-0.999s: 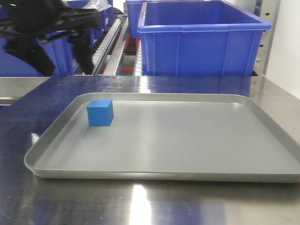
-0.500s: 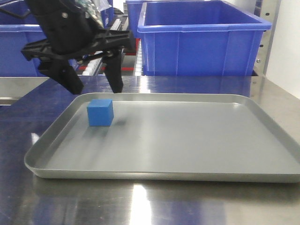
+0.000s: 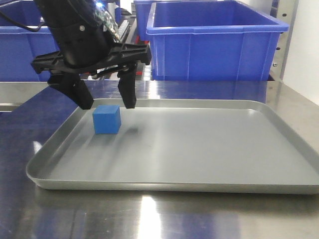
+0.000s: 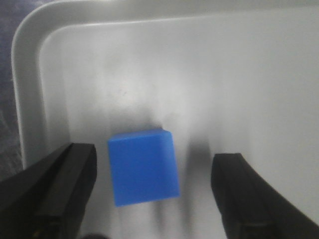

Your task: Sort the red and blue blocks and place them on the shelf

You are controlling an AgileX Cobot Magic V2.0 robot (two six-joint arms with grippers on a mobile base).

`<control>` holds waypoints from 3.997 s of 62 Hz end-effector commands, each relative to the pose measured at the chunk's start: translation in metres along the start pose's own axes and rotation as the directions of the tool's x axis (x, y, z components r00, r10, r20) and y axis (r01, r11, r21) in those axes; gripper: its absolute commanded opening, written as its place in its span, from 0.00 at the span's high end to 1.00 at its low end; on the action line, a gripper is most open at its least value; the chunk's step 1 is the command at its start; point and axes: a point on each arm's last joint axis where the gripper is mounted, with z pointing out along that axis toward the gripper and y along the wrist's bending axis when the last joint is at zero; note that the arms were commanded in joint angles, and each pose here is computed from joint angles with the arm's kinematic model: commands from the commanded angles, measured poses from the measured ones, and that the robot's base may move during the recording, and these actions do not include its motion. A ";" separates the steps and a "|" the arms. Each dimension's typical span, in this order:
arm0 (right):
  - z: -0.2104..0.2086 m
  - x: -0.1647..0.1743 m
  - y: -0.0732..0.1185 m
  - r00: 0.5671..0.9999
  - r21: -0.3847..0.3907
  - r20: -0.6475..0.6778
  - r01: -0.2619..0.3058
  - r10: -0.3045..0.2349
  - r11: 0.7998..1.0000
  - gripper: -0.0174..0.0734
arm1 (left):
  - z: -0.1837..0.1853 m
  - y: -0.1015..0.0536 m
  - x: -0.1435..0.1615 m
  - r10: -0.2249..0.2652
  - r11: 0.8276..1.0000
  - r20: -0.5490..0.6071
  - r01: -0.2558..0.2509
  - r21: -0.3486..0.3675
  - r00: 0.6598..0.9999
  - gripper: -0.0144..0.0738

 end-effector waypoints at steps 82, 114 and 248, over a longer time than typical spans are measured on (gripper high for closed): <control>-0.004 -0.017 0.002 0.993 -0.007 0.118 0.020 -0.020 1.000 0.73 | -0.032 0.000 -0.011 0.006 1.000 0.094 -0.006 -0.004 0.996 0.70; -0.004 -0.017 0.002 0.993 -0.007 0.118 0.020 -0.020 1.000 0.73 | -0.158 0.073 -0.015 -0.125 0.992 0.476 0.127 0.028 0.871 0.70; -0.004 -0.017 0.002 0.993 -0.007 0.118 0.020 -0.020 1.000 0.73 | -0.157 0.135 0.201 -0.036 0.999 0.810 0.022 0.028 0.585 0.70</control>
